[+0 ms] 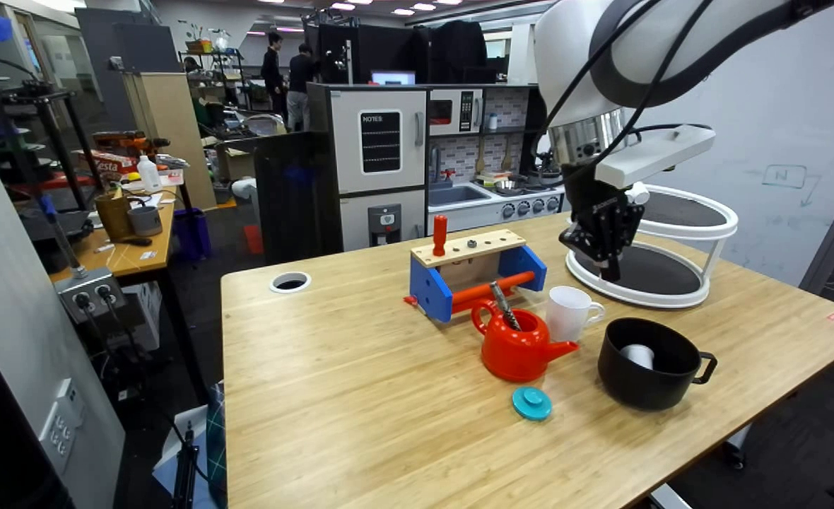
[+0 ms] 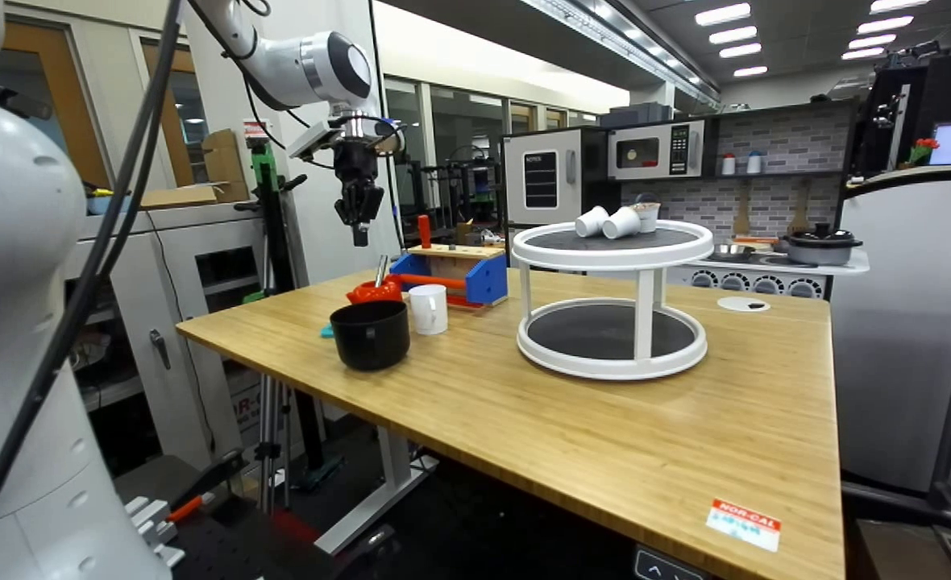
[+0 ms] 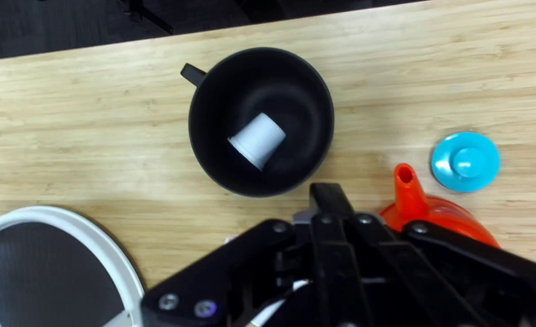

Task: Put one of the cups atop the stand in the mug and another in the bowl, then place the marker in the kettle on the table

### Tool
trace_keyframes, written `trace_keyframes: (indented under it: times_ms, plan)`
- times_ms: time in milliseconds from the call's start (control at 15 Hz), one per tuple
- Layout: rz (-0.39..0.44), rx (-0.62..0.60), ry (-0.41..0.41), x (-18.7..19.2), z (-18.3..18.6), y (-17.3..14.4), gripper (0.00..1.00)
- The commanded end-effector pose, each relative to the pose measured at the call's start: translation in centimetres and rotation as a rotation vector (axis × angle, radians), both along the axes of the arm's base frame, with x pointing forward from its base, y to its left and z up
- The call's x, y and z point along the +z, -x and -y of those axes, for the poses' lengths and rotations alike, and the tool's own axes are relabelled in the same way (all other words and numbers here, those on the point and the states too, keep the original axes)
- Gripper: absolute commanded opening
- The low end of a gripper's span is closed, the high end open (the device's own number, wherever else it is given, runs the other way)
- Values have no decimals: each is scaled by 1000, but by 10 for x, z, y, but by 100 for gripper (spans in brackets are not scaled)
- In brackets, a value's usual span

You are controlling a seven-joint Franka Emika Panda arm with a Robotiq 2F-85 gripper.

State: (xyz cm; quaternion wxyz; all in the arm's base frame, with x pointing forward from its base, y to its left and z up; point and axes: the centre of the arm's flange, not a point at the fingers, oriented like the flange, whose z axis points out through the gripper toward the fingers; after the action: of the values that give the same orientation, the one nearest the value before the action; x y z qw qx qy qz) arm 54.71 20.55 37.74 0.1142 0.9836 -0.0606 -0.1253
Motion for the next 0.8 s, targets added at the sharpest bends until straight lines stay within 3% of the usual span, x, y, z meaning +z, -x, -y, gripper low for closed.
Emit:
trace_keyframes:
  times_ms: [0,67,267,733]
  plan:
    - [5,99,42,20,-39,-24,13]
    - [12,126,38,23,-49,-27,29]
    - [16,172,-2,23,-69,-35,43]
    - [65,236,-21,24,-95,-68,93]
